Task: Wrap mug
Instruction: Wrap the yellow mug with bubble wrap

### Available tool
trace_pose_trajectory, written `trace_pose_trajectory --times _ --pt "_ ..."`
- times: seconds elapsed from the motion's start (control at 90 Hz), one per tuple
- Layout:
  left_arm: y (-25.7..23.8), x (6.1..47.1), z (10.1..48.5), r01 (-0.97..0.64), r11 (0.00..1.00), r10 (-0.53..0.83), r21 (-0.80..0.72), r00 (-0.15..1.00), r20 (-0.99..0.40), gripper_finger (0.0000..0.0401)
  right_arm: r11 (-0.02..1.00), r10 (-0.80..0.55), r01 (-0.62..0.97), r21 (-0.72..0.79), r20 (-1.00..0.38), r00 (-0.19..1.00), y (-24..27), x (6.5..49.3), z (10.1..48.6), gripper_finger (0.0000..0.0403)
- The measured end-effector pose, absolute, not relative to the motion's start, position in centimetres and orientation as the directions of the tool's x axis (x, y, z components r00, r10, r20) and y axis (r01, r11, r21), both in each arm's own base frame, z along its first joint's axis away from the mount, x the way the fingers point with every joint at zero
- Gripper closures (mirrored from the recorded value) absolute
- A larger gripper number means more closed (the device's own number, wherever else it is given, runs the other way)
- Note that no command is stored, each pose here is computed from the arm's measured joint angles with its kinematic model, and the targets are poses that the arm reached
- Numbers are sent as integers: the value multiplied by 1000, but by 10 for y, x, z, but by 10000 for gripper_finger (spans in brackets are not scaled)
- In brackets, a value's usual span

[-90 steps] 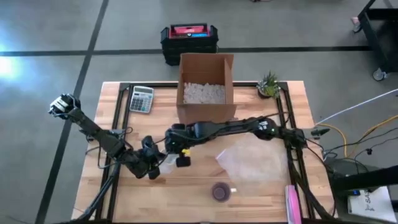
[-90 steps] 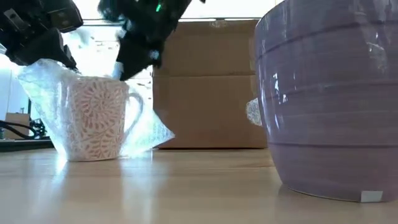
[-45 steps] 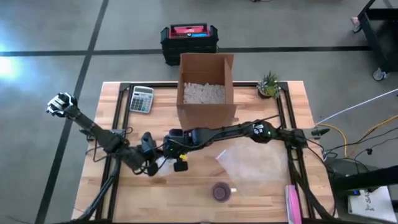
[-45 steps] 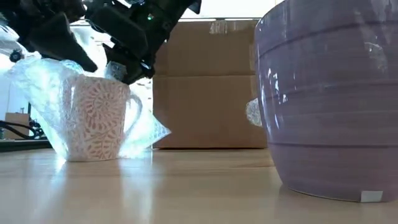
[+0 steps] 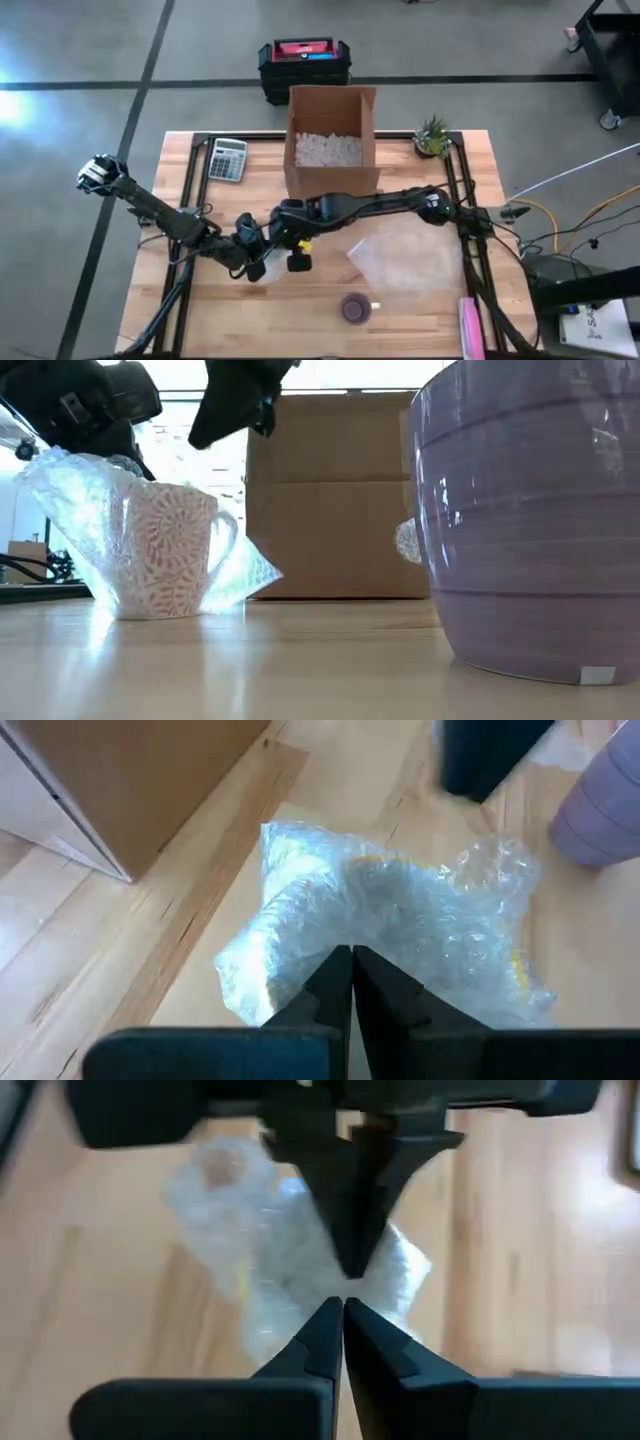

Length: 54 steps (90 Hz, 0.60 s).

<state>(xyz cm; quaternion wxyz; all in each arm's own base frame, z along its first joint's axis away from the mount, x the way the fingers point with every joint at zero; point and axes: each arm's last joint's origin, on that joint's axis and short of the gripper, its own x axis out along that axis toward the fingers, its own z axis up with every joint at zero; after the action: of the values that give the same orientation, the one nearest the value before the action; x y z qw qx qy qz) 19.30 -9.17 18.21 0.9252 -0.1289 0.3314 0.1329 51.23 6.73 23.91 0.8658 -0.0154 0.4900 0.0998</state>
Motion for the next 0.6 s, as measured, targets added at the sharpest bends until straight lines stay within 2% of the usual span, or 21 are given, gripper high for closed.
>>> trace_pose_trajectory --times 0.111,0.256,0.378,0.6 --pt "-91 191 186 -327 931 155 -162 757 -635 401 964 231 -224 141 -859 456 76 517 218 403" --pt "-90 190 188 -324 930 150 -171 763 -628 401 968 214 -216 127 -868 449 76 525 196 403" --pt "-90 190 188 -327 929 151 -176 766 -624 401 986 132 -157 64 -870 476 69 532 182 403" --pt "-91 192 189 -300 937 131 -179 776 -617 401 988 109 -150 41 -872 477 64 532 185 403"
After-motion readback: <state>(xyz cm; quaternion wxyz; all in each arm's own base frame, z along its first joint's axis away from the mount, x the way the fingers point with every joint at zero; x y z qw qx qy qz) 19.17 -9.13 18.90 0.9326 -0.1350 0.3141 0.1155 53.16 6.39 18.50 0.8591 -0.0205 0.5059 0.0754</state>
